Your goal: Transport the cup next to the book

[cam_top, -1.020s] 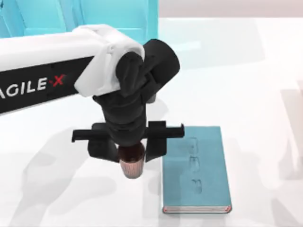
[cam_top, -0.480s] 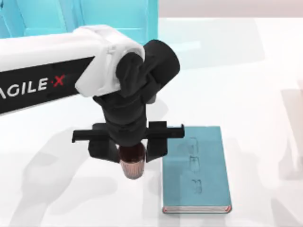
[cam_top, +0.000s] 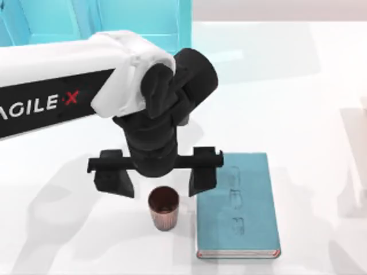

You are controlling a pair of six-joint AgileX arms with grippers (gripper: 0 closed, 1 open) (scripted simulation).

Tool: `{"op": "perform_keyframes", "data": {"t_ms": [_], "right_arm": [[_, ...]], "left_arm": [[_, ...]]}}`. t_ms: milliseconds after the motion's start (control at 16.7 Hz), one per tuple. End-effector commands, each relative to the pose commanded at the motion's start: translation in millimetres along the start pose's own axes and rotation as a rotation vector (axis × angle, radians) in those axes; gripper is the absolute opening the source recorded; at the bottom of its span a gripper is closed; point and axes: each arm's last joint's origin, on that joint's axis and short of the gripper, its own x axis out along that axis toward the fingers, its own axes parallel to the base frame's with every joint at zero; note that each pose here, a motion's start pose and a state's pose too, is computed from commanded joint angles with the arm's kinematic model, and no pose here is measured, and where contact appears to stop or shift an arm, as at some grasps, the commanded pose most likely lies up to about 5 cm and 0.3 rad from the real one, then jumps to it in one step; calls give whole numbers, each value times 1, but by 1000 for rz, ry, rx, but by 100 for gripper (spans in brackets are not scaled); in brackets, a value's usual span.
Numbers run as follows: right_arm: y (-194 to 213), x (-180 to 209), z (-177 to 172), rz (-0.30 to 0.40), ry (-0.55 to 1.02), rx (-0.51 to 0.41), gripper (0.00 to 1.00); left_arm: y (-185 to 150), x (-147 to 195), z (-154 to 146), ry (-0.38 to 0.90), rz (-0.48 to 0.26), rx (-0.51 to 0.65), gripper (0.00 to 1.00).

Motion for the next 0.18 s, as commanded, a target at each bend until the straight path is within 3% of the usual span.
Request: {"op": "perform_keyframes", "data": {"t_ms": [180], "right_arm": [[0, 0, 0, 0, 0, 0, 100]], "left_arm": [[0, 0, 0, 0, 0, 0, 100]]}}
